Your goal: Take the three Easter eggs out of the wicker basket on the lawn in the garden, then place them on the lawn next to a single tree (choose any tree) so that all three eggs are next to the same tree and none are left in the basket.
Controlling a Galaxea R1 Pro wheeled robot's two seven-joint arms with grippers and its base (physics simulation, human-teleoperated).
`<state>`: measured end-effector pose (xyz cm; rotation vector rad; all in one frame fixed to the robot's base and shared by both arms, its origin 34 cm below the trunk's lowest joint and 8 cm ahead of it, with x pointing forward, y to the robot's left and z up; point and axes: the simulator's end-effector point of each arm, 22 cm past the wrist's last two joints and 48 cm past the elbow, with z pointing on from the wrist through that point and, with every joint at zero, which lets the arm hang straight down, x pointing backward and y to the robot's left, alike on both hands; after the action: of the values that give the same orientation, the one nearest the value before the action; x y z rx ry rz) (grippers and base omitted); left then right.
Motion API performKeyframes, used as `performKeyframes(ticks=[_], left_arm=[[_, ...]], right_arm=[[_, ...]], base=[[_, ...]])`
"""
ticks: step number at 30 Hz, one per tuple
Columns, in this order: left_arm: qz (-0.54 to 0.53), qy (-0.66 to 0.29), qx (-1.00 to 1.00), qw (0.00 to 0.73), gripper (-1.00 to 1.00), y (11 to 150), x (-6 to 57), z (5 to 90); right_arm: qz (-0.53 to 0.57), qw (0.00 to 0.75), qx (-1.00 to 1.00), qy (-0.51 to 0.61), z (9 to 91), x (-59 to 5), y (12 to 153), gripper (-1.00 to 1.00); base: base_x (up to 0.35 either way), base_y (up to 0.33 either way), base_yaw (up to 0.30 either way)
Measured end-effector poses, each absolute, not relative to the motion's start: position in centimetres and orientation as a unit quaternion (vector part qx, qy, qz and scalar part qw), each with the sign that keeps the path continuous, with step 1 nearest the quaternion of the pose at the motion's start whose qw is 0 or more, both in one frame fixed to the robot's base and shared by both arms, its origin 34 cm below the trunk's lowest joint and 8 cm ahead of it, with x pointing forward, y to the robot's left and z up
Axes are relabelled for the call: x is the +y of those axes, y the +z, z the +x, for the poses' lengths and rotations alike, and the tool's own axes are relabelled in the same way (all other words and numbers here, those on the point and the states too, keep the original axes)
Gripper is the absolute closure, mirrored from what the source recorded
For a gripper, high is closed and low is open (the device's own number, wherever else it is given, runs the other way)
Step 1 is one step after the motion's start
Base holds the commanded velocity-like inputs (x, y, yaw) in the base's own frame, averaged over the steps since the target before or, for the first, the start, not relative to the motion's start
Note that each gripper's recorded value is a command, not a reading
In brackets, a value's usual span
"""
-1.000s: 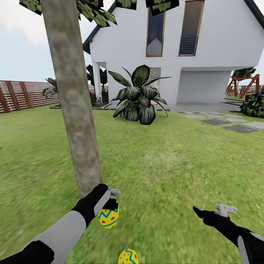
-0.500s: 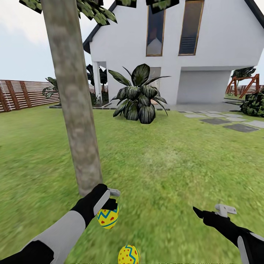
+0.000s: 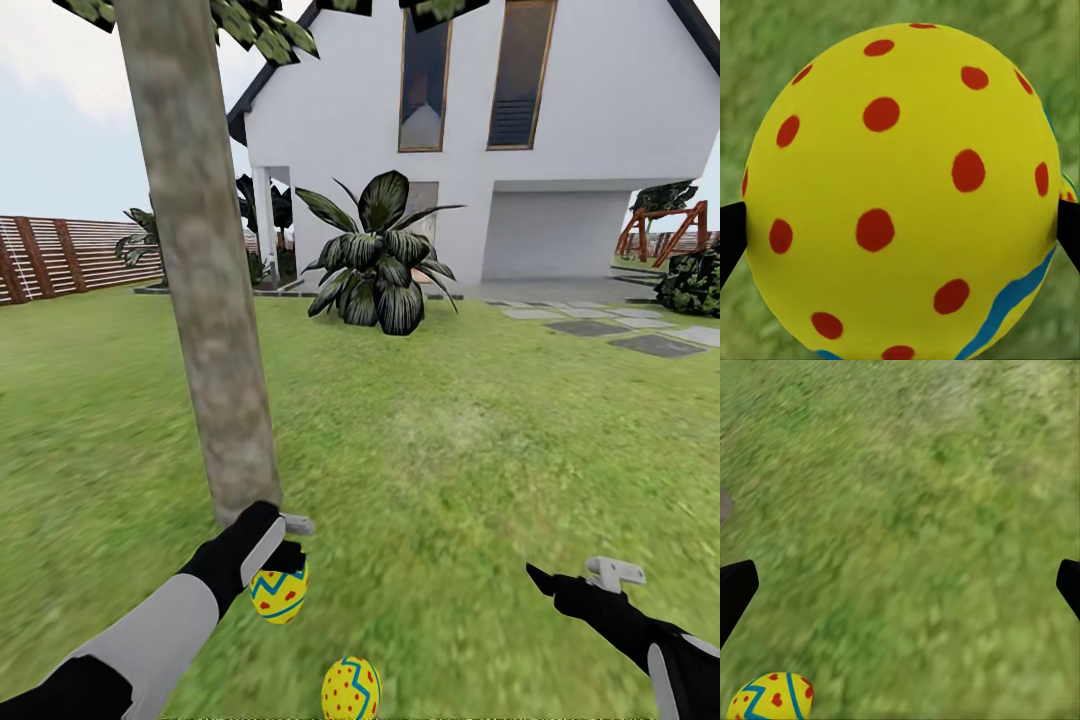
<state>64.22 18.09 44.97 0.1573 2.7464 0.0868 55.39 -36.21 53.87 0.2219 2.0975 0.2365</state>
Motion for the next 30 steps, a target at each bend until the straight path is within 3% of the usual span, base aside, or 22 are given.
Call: performKeyframes(ticks=[30], left_arm=[[0.054,0.031,0.986,0.154,1.0,37.9,18.7,62.8]], right_arm=[[0.096,0.452,0.882,0.096,54.7,-36.1,47.5,-1.0]], base=[[0.0,0.0,0.0]])
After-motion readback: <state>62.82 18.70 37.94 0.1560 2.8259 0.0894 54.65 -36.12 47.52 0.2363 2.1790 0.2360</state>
